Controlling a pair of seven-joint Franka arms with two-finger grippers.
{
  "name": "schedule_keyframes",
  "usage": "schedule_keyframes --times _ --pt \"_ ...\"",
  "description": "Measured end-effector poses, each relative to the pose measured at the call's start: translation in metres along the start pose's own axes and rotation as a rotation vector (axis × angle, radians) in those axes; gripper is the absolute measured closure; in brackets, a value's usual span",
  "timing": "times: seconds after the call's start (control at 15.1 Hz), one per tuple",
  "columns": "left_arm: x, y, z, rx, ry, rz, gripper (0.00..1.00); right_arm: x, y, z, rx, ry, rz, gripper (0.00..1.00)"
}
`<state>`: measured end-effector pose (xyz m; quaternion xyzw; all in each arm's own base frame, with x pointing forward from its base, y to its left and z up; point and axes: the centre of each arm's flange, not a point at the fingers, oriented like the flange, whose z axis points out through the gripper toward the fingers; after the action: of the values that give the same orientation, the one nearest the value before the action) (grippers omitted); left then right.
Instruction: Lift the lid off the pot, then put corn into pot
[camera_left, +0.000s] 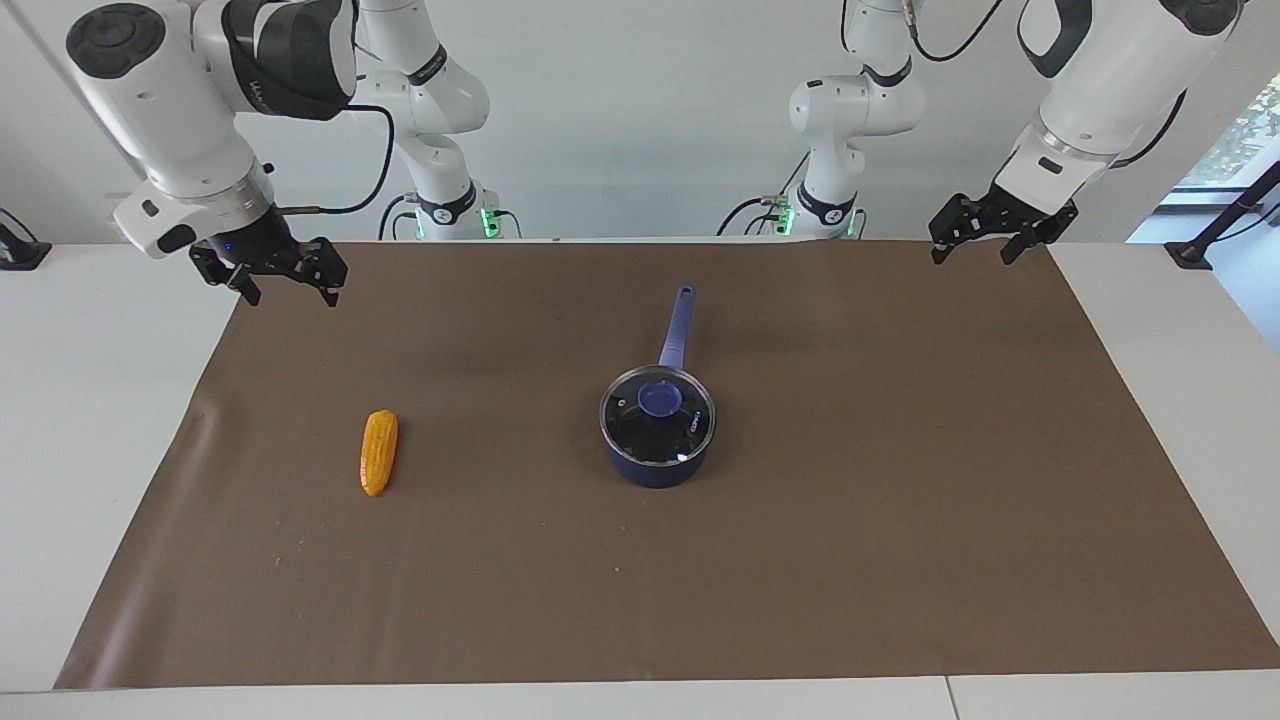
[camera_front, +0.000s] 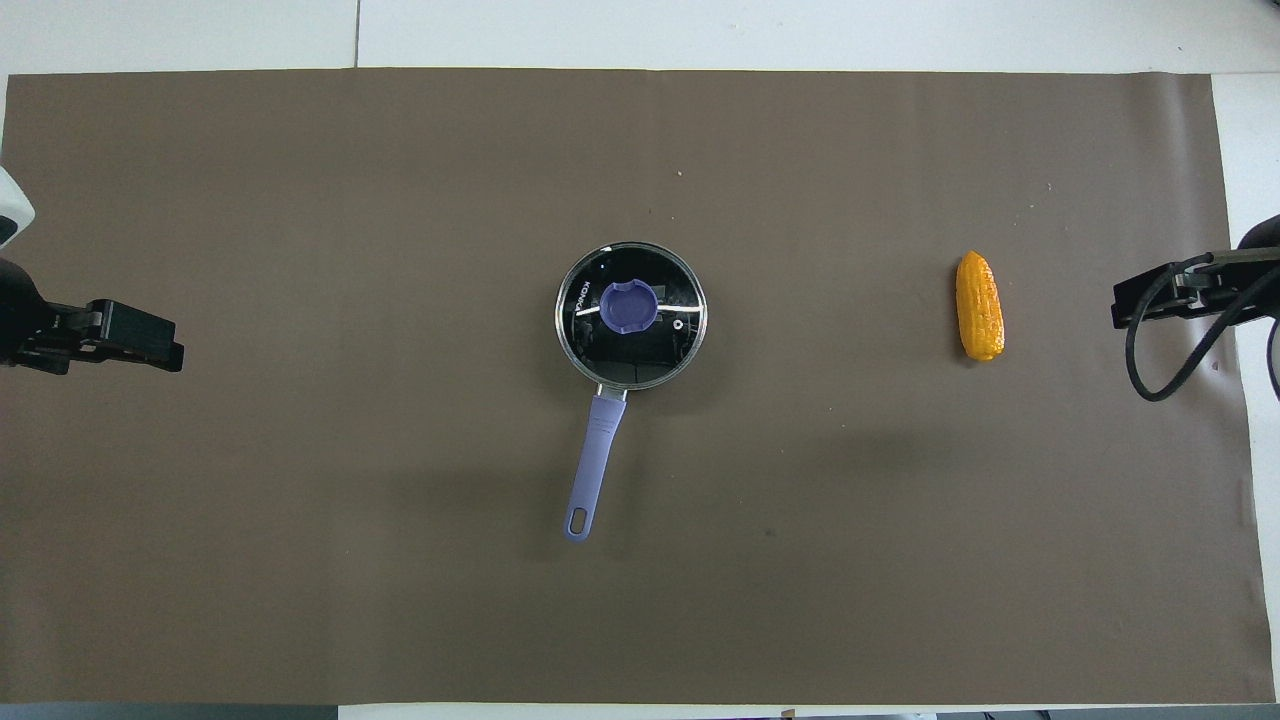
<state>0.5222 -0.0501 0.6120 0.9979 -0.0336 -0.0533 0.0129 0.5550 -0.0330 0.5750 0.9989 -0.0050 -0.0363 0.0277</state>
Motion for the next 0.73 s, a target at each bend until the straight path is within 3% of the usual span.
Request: schedule_keyframes --times 0.53,0.73 --pt "0.0 0.002 0.001 -0.001 -0.002 0.003 0.0 0.0 0.0 0.0 0.0 0.0 0.0 0.0" --pt "0.001 0.026 0.0 -0.001 0.02 -0.02 0.0 0.002 -0.001 0.0 0.0 0.02 -0.002 0.0"
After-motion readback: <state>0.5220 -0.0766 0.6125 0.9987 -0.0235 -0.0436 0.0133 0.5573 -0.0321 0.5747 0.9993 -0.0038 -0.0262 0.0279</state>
